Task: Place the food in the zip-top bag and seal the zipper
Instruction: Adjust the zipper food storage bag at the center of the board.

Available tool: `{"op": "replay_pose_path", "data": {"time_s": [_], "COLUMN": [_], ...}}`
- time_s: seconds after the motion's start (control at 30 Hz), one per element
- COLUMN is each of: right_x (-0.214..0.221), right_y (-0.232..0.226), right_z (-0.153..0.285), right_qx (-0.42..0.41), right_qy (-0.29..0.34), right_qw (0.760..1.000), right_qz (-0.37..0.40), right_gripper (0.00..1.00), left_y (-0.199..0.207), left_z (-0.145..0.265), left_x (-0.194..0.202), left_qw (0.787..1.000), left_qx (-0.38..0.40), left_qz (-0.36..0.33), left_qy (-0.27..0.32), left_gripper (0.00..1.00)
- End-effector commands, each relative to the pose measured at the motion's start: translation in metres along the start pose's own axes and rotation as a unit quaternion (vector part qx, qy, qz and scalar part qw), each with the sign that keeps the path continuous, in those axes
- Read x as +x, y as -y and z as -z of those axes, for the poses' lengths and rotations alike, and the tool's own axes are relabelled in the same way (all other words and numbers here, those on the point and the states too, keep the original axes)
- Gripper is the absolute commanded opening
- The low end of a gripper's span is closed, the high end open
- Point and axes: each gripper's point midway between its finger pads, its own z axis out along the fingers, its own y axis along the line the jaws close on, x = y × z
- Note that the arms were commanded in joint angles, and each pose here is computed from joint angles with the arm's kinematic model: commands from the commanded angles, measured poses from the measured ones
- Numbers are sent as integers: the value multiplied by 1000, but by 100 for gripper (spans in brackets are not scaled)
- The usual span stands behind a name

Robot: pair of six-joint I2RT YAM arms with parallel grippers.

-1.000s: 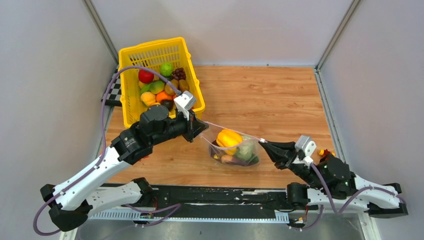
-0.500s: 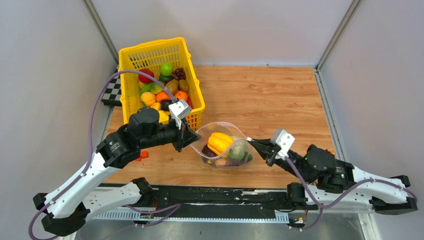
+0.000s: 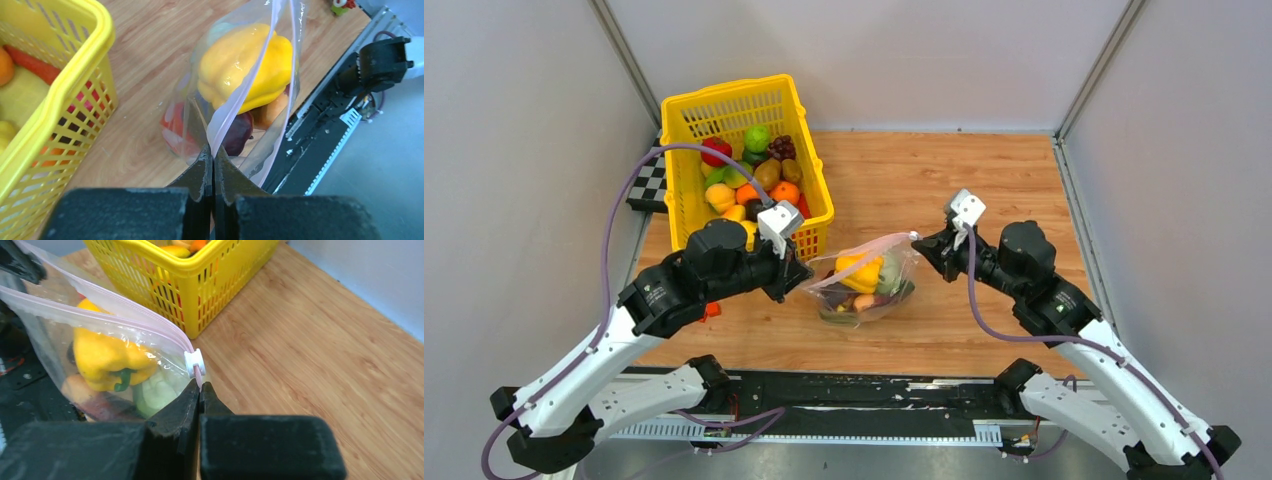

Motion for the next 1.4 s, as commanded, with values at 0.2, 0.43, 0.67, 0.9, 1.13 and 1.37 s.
{"op": "replay_pose_path", "data": {"time_s": [0.2, 0.43, 0.67, 0.9, 1.13, 1.37], "right_x": [-43, -46, -44, -45, -45, -47], "right_y": [-31, -27, -24, -27, -32, -35], "right_z": [1, 0, -3, -1, 3, 6], "right_qx": [-141, -128, -123, -129, -145, -154], "right_qy": [93, 100, 98, 102, 104, 106], "right_qw": [986, 987, 987, 986, 984, 982], "right_qz": [-15, -16, -21, -21, -22, -22], "right_gripper": [0, 0, 0, 0, 0, 0], "left_y": [-18, -24, -15, 49, 71, 94], "left_z": [-2, 18, 47, 14, -41, -65], "left_x": [-20, -43, -81, -124, -135, -137], "left_qw": [998, 994, 986, 965, 959, 948], "left_qx": [-51, -77, -66, 105, 134, 144], "left_qz": [-35, -66, -93, -140, -188, -229], "left_qy": [9, 36, 125, 194, 167, 171], "left_gripper": [20, 64, 82, 80, 81, 80]}}
